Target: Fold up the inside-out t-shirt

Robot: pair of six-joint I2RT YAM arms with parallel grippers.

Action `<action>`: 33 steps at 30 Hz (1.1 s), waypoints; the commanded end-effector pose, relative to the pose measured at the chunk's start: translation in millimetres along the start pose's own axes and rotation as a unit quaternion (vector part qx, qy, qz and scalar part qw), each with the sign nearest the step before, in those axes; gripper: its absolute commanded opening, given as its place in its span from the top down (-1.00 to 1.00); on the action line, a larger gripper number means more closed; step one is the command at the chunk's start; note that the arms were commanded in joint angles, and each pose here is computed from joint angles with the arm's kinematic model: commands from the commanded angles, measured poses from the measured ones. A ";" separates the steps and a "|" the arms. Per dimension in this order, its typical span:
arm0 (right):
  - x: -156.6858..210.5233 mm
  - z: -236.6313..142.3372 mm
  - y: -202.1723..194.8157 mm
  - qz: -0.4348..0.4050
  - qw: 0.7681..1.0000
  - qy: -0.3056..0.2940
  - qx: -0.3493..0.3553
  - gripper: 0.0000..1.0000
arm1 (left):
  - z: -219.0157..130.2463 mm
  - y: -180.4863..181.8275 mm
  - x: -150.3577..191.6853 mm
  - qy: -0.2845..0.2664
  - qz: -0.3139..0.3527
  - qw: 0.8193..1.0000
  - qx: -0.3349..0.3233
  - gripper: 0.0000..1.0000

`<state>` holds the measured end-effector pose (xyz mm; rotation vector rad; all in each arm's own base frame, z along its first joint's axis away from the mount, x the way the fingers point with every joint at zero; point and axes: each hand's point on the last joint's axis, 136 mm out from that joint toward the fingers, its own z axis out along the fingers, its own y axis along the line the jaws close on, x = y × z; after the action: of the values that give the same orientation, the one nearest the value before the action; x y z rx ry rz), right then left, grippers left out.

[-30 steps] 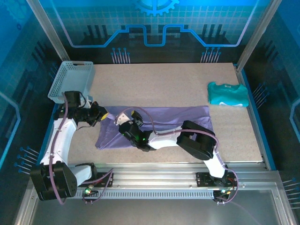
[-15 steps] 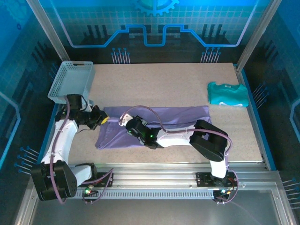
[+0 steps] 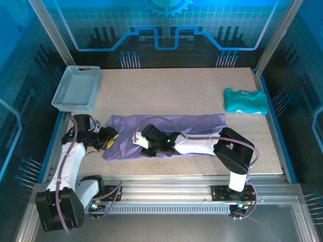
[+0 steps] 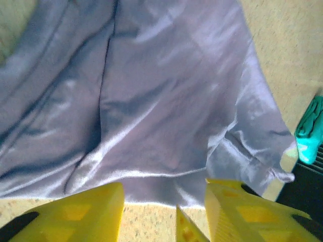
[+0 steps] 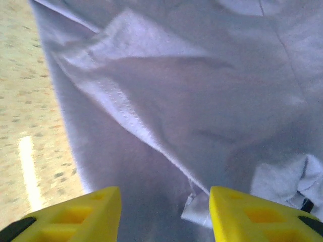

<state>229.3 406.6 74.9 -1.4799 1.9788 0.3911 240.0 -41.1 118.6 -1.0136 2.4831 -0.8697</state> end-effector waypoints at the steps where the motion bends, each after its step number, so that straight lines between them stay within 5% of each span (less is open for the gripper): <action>1: -17.4 -30.1 -2.4 0.066 0.993 -0.048 -0.082 -0.03 | -6.7 -15.5 -26.9 -0.066 0.022 0.998 0.010 0.00; 4: -20.4 -24.9 -21.5 0.142 0.983 -0.071 -0.088 -0.04 | 8.8 -36.3 -31.8 -0.075 0.038 0.996 0.036 -0.01; 10: 15.7 2.0 -47.4 0.299 0.952 -0.004 -0.070 0.01 | 58.1 -60.6 -38.3 -0.067 0.062 0.995 0.045 -0.01; 20: 41.6 27.7 -30.6 0.388 0.914 0.052 -0.109 0.00 | 117.4 -26.2 -45.0 -0.029 0.052 0.998 -0.008 0.01; 29: 31.8 19.4 -30.2 0.382 0.915 0.042 -0.121 0.75 | 130.6 4.1 -40.5 -0.024 0.051 0.997 -0.050 0.02; 33: 28.8 8.9 -26.7 0.379 0.915 0.046 -0.129 0.85 | 133.4 13.4 -39.1 -0.021 0.053 0.996 -0.065 0.02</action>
<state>256.1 380.3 30.5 -0.7846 2.6298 0.9043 334.7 -67.9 27.1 -0.9322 2.5170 -0.7338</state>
